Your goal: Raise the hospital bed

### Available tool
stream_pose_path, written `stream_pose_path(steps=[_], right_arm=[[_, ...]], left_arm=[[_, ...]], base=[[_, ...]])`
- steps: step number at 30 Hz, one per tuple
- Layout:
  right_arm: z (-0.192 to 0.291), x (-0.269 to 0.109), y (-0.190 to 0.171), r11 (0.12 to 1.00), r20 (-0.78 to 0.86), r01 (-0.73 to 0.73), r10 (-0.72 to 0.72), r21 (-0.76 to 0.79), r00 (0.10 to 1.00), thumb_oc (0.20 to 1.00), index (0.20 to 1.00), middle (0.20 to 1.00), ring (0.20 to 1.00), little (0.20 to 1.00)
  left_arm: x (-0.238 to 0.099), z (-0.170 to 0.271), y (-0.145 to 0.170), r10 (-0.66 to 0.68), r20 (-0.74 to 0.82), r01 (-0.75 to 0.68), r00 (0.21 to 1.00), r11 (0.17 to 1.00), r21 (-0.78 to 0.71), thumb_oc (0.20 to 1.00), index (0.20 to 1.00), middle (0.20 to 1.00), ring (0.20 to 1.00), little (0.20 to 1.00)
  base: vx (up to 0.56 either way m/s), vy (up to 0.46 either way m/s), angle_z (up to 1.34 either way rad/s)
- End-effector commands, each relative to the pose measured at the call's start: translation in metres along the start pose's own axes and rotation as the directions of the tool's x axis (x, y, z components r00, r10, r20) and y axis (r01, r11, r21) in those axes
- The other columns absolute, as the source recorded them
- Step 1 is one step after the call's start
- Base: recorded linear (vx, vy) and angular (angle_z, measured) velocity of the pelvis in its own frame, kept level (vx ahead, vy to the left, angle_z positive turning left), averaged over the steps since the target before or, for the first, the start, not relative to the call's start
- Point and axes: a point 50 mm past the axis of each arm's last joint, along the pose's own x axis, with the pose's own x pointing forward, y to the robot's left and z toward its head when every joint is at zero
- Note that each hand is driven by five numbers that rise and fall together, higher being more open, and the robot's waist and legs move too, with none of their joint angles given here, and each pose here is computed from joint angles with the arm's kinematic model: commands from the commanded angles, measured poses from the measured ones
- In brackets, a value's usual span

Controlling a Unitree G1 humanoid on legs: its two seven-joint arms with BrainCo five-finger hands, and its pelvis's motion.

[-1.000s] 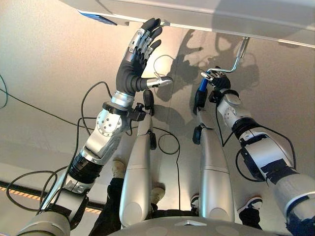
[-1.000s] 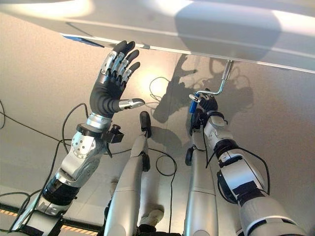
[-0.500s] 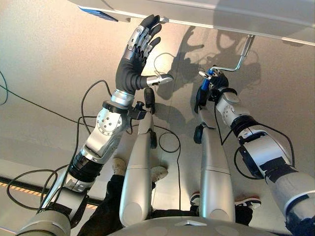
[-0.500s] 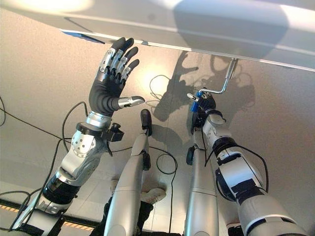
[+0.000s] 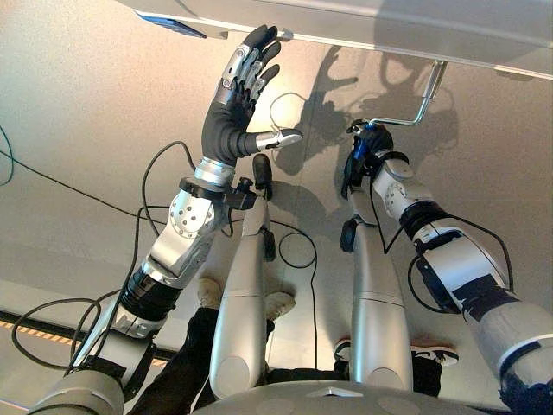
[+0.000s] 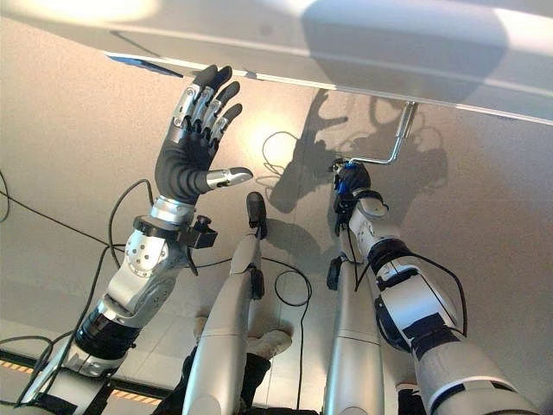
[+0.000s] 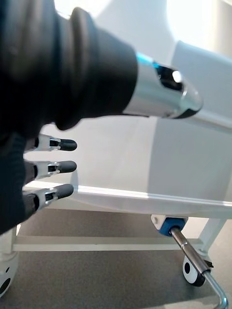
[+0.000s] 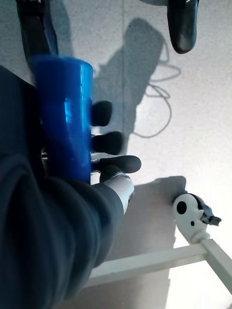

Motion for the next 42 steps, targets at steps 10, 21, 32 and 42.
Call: stream_pose_path(steps=[10,21,32,42], right_arm=[[0.037,-0.024,0.098,0.912,0.232,-0.407,0.406,-0.044,0.884,0.200,0.200,0.200,0.200,0.200],[0.076,-0.104,0.080,0.734,0.537,-0.679,0.572,0.000,0.620,0.200,0.200,0.200,0.200,0.200],[0.102,-0.150,0.023,0.739,0.739,-0.673,0.435,0.033,0.515,0.200,0.200,0.200,0.200,0.200],[0.107,-0.156,-0.067,0.934,0.846,-0.204,-0.153,0.292,0.511,0.200,0.200,0.200,0.200,0.200]], left_arm=[[-0.009,0.032,0.005,0.044,0.145,-0.045,0.988,0.999,0.002,1.000,1.000,1.000,1.000,1.000],[-0.022,0.039,0.023,0.131,0.159,-0.134,0.979,0.991,0.005,1.000,1.000,1.000,1.000,1.000],[-0.039,0.048,0.039,0.186,0.176,-0.197,0.967,0.979,0.048,1.000,1.000,1.000,1.000,1.000],[-0.046,0.053,0.047,0.231,0.214,-0.241,0.949,0.970,0.021,1.000,1.000,1.000,1.000,1.000]], base=[[0.00,-0.004,-0.01],[-0.01,-0.024,-0.03],[-0.01,-0.036,-0.05],[0.00,-0.052,-0.05]])
